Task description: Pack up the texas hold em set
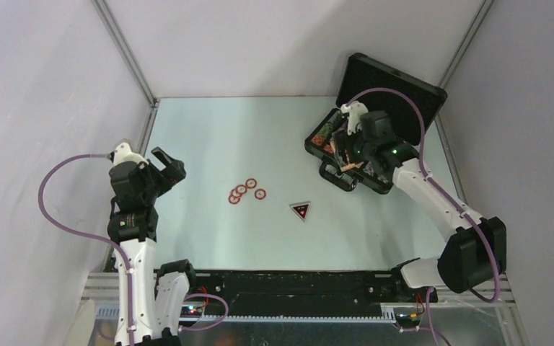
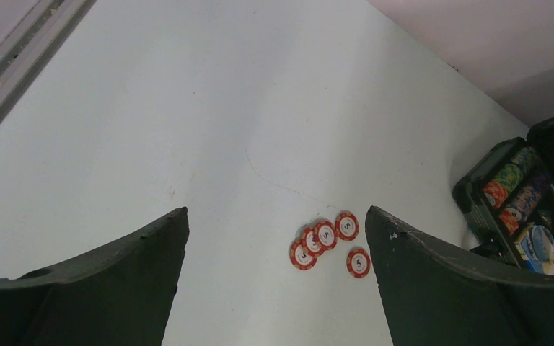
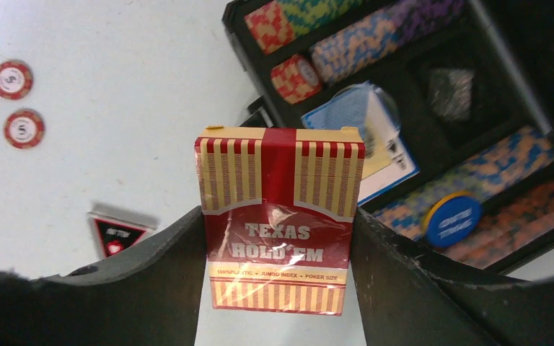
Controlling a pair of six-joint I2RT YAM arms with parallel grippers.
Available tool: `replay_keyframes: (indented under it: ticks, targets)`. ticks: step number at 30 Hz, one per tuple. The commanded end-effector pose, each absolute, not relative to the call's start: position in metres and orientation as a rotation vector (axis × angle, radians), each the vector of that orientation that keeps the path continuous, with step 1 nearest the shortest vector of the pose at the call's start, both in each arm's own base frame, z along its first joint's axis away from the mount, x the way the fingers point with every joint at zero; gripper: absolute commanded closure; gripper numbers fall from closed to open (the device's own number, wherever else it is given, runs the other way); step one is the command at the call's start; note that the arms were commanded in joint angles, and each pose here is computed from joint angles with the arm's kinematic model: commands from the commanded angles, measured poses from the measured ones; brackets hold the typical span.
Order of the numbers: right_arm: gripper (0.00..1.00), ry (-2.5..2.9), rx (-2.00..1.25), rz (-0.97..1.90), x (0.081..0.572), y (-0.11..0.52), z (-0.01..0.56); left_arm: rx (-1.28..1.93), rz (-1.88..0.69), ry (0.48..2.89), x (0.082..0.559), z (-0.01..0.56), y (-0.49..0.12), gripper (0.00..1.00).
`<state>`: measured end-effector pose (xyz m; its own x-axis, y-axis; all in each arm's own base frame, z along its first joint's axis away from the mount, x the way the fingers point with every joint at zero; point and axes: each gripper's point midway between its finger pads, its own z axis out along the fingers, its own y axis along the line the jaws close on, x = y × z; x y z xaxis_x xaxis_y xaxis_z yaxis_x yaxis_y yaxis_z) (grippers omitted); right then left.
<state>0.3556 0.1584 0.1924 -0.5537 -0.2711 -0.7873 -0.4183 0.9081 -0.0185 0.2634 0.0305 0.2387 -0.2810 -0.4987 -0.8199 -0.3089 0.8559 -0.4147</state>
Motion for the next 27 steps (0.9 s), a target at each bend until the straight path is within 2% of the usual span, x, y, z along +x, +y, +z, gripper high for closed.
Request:
replay_keyframes:
  ticks: [1,19,27]
  targets:
    - [0.44,1.941,-0.754,0.246,0.393,0.162,0.227,-0.582,-0.240,1.891,0.265,0.236,0.026,0.04]
    - [0.45,2.025,-1.138,-0.093,0.512,0.111,0.181,-0.566,-0.315,1.922,0.272,0.231,0.016,0.03]
    - [0.46,2.076,-1.112,-0.150,0.538,0.075,0.167,-0.564,-0.322,1.934,0.275,0.229,0.015,0.03]
